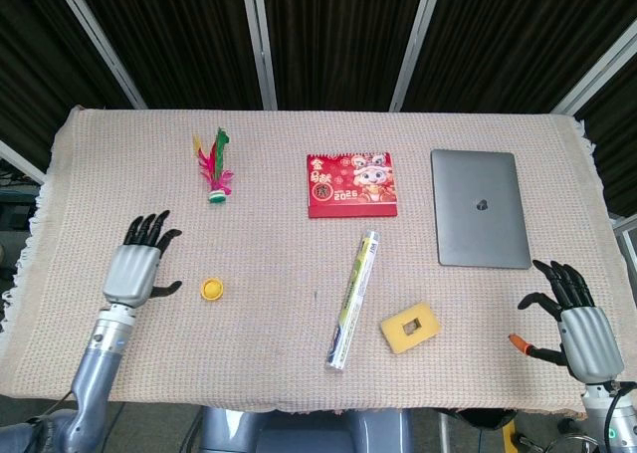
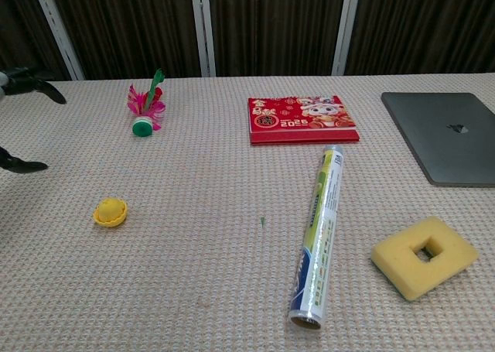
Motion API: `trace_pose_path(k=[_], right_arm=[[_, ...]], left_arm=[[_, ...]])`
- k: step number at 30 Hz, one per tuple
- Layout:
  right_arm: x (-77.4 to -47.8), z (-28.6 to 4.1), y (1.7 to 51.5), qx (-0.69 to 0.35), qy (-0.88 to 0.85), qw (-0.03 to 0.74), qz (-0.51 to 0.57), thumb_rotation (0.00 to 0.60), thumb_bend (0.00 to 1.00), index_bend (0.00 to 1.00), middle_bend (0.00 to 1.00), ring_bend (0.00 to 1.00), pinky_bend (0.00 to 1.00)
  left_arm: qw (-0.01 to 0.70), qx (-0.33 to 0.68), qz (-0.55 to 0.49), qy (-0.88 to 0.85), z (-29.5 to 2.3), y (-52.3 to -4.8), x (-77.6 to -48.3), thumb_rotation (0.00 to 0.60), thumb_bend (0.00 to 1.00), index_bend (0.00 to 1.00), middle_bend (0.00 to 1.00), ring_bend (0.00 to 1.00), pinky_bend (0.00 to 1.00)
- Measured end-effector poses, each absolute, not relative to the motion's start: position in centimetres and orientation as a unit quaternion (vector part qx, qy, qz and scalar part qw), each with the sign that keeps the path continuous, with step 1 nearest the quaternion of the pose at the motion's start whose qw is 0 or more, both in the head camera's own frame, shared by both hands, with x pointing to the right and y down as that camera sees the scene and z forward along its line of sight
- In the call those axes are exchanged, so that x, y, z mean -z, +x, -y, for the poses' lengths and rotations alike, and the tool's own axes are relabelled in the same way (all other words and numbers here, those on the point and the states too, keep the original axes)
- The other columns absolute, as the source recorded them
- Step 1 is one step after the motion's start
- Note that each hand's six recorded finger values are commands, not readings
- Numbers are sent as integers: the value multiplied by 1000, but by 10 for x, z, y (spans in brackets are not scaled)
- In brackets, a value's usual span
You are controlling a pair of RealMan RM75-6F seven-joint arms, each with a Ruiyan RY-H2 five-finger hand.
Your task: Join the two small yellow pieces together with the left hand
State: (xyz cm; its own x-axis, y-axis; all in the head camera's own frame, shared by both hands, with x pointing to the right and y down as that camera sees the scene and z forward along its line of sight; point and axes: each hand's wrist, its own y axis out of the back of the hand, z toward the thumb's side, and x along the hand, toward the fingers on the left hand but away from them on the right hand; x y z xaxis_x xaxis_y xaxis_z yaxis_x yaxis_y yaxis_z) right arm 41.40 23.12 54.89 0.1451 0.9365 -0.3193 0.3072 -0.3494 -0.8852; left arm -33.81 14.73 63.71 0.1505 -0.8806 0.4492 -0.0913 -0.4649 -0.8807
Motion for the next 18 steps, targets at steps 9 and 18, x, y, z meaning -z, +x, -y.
trace_pose_path(k=[9,18], right_arm=[[-550,-230,411,-465,-676,343,458,600,0,467,74,0,0],[-552,-228,409,-465,-679,338,456,600,0,460,74,0,0]], left_arm=[[334,538,-399,-663,-210,-415,-570,600,154,128,0,0,0],[277,548,-416,-671,-227,-426,-577,600,138,73,0,0,0]])
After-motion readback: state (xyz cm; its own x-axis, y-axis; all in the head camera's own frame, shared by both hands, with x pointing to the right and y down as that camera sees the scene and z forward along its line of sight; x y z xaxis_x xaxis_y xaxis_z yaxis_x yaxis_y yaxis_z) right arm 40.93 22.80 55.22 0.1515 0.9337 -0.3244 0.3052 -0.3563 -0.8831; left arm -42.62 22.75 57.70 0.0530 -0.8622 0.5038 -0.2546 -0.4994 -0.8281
